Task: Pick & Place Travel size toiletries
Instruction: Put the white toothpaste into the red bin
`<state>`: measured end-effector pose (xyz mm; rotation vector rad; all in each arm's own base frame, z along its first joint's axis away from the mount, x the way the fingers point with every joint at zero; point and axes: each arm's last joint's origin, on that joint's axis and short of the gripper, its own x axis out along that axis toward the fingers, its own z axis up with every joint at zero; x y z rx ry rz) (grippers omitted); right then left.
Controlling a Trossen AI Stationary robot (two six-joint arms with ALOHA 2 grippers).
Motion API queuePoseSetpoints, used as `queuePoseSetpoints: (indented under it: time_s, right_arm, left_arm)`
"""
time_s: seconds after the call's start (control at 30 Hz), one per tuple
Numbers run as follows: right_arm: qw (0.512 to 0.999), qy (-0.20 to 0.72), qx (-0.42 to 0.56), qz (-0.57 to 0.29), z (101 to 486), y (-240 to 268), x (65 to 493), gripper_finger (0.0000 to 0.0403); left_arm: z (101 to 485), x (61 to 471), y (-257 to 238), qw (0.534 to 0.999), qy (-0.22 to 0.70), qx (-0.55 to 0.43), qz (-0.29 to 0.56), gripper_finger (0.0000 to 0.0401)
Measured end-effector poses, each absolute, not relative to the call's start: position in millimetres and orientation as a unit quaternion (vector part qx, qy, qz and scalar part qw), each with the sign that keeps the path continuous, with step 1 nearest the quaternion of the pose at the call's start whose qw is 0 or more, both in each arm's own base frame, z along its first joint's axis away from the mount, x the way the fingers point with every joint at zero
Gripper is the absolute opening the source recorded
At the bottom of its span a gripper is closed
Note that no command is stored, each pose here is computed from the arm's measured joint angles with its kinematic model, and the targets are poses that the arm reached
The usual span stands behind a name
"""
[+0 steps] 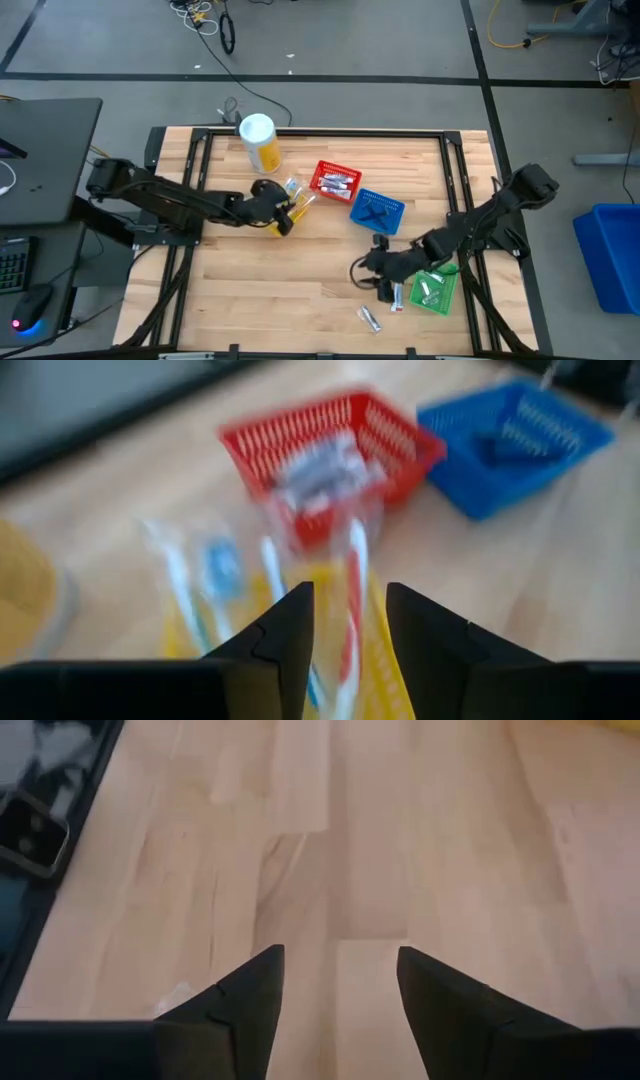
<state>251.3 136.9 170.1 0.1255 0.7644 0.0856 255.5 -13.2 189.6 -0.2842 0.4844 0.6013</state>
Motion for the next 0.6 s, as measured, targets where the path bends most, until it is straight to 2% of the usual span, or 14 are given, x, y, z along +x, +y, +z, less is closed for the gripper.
queuePoseSetpoints:
  time_s: [0.13,0.3,0.43,0.6]
  right_arm:
    - [0.914,0.402,0.046,0.043,176.9,144.0,255.6,0.0200]
    - [0.894,0.445,0.020,0.043,207.5,148.6,262.6,0.0203]
    - [0.872,0.476,-0.038,0.107,220.4,152.0,261.3,0.0201]
    - [0.839,0.496,-0.134,0.180,216.3,148.7,256.0,0.0187]
  left_arm:
    - [212.6,246.4,-14.2,0.931,0.195,-0.113,0.287,0.0127]
    - [224.8,240.2,-13.9,0.938,0.174,-0.102,0.283,0.0123]
    - [224.8,239.7,-13.2,0.936,0.175,-0.091,0.291,0.0123]
    - [220.5,240.8,-12.9,0.933,0.180,-0.090,0.299,0.0123]
